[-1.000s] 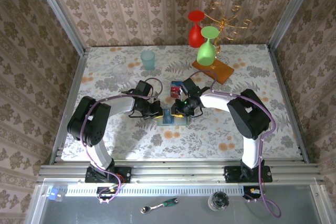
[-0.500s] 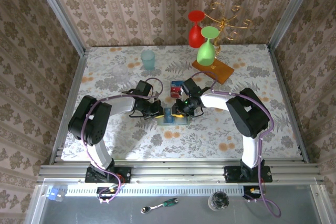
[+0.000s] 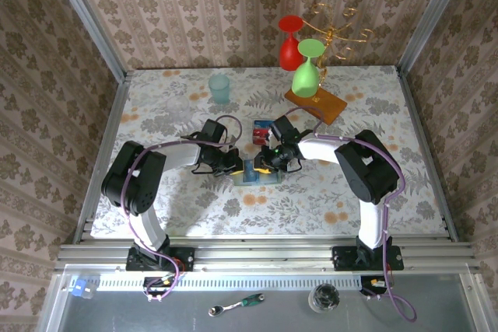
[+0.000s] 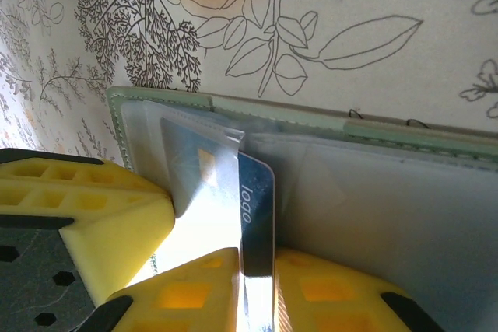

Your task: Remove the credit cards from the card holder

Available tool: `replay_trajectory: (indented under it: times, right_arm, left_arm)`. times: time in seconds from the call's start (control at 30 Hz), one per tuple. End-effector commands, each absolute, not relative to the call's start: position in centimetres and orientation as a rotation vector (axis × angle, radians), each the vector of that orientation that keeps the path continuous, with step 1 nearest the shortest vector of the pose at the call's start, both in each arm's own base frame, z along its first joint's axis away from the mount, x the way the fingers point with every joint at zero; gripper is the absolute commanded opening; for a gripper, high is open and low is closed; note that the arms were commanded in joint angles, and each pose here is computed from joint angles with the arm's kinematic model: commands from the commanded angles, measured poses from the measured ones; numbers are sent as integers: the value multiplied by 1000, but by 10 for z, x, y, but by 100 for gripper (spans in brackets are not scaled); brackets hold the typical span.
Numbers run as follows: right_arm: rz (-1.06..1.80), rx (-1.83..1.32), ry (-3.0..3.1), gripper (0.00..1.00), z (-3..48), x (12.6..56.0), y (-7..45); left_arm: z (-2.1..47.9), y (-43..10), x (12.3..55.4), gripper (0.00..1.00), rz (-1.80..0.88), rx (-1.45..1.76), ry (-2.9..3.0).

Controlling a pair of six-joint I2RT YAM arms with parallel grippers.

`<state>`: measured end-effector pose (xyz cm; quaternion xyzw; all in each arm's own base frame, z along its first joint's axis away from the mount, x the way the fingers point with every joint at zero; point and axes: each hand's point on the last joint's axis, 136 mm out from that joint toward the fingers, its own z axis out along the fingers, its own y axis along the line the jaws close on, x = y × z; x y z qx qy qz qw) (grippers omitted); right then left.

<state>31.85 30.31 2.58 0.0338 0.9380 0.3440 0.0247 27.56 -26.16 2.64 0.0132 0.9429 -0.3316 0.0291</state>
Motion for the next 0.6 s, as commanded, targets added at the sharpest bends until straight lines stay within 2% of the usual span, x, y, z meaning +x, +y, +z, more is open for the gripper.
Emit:
replay_trajectory:
  times: [0.0, 0.57]
  right_arm:
    - [1103, 102, 2895, 20, 35, 316, 307]
    - [1016, 109, 2900, 10, 39, 314, 292]
  left_arm:
    - [-4, -240, 258, 0, -894, 9, 3019]
    - [-1, -237, 260, 0, -893, 9, 3013]
